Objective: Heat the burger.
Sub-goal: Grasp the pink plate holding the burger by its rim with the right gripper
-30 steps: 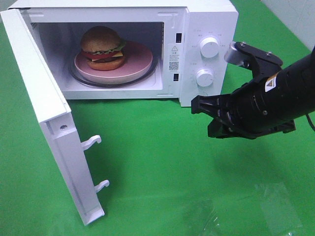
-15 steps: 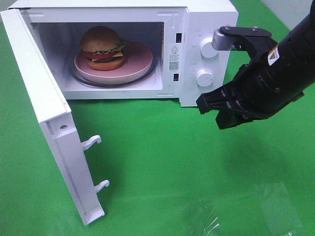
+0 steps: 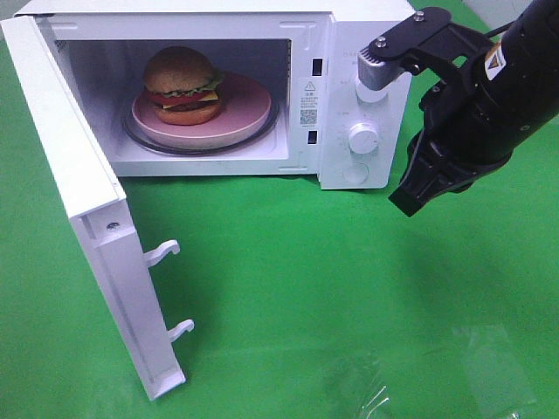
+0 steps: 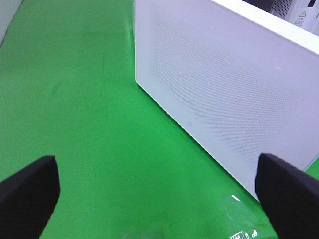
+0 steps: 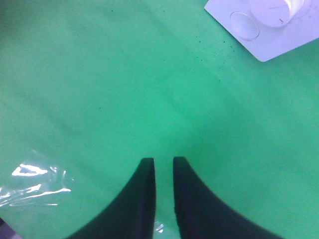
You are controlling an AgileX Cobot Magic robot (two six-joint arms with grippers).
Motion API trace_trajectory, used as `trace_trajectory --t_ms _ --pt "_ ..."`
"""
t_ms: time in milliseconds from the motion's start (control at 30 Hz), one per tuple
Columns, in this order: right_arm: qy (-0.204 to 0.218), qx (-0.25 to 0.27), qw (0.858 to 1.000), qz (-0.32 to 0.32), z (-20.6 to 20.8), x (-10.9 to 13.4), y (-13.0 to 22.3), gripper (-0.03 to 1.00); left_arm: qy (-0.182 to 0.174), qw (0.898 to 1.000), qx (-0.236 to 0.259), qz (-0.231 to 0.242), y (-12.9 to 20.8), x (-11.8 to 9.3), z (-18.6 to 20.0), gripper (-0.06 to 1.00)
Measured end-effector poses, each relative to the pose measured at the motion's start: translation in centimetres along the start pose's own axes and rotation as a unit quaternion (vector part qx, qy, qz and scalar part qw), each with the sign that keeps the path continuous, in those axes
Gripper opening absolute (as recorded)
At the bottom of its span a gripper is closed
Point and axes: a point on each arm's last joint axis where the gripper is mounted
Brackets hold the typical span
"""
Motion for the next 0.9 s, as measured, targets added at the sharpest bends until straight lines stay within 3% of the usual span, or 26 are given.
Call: trace_trajectory --t_ms 167,233,433,633,700,733,767,900 --pt "0.002 0.002 0.999 0.037 -0.06 -0.03 0.02 0.15 0.0 1.0 0.0 0.0 0.0 0.0 0.0 0.99" --pt "0.001 0.009 0.995 0.096 -0.44 -0.07 0.06 0.16 0.0 1.0 0.0 0.0 0.0 0.0 0.0 0.99" --pt "0.008 0.006 0.983 0.184 -0.48 -0.2 -0.01 0.19 0.0 1.0 0.0 0.0 0.0 0.0 0.0 0.99" --pt "0.03 -0.015 0.961 0.274 -0.46 -0.47 -0.51 0.28 0.0 1.0 0.0 0.0 0.0 0.0 0.0 0.99" --pt "0.038 -0.021 0.943 0.331 -0.45 -0.55 -0.68 0.32 0.0 1.0 0.0 0.0 0.0 0.0 0.0 0.99" --pt "0.038 -0.021 0.943 0.331 -0.45 -0.55 -0.68 0.32 0.0 1.0 0.0 0.0 0.0 0.0 0.0 0.99" --pt "0.042 -0.024 0.931 0.362 -0.44 -0.59 -0.78 0.35 0.0 1.0 0.0 0.0 0.0 0.0 0.0 0.99" --pt "0.047 -0.026 0.919 0.391 -0.43 -0.63 -0.88 0.42 0.0 1.0 0.0 0.0 0.0 0.0 0.0 0.99"
Point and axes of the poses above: a point on each arm's last joint axis where the gripper is mounted, z pointing back along that axis away from the gripper, x along the wrist's bending axis when the last joint is at zero, y = z × x, and after that the axes turned 8 degrees about z, right-handed
